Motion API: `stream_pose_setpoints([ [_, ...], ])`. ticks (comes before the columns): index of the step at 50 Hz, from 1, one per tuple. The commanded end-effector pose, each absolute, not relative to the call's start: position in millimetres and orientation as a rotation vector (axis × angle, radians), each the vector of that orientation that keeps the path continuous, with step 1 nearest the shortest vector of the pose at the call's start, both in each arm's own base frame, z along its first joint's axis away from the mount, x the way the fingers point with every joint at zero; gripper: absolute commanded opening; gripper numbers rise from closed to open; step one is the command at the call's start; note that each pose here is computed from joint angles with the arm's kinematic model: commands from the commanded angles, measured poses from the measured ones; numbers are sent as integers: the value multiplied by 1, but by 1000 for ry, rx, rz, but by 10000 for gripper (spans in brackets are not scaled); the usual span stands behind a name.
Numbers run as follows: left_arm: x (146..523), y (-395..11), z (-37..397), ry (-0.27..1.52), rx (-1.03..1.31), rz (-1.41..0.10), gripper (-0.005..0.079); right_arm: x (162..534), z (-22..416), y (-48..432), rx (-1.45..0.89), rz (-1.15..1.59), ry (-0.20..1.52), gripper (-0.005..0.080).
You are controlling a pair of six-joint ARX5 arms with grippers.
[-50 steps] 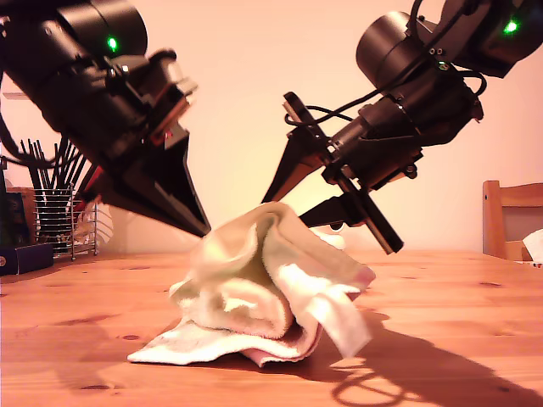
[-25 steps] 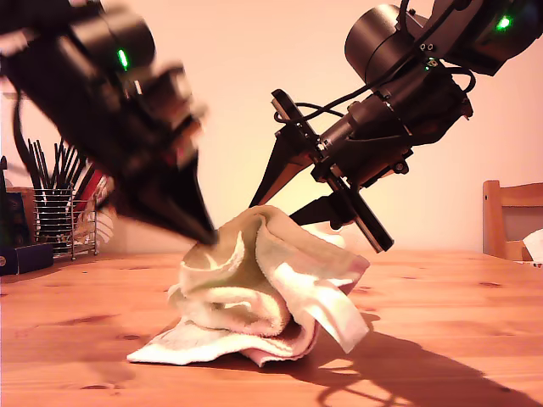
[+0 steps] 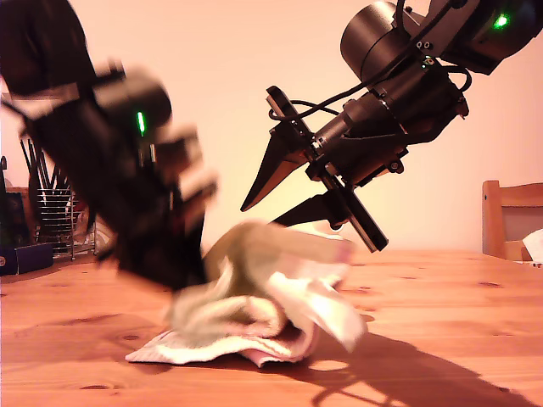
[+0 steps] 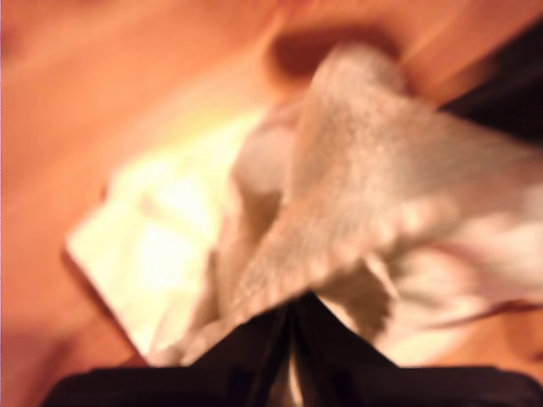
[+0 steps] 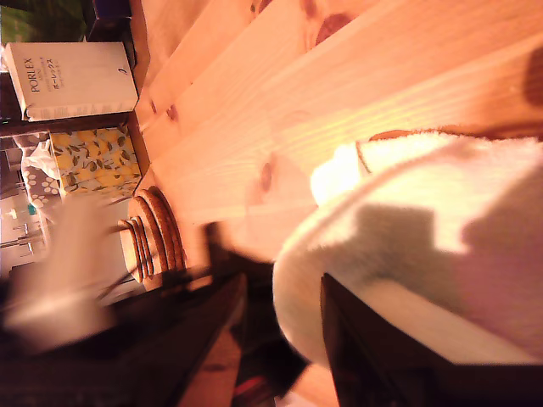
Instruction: Fold the tea towel in front of you. After folding it, place it to the right side.
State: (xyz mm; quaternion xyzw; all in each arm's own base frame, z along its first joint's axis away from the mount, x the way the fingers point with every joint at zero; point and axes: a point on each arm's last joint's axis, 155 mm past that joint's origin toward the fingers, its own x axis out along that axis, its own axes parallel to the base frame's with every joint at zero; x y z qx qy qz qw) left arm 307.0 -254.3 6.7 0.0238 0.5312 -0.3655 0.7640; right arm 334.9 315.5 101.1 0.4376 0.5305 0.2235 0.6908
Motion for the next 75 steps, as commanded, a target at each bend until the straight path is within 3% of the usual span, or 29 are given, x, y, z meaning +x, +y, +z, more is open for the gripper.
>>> stream_pose_setpoints([
  [1,298,-246,-11,1209,65,-769,-21,334,102,321,978,513,1192,247],
  [20,293,-233,-21,1265,79,-721,-21,309,85,314,822,602,1283,247],
  [33,292,-217,-24,1302,82,-695,-21,332,78,279,777,546,1237,244],
  [42,295,-213,-24,1300,74,-685,-21,321,59,257,665,534,1294,153],
  [48,296,-213,-24,1297,72,-685,-21,317,55,256,616,537,1298,-20],
  [75,287,-228,-17,1311,-7,-756,-21,293,59,302,541,615,1275,-11],
])
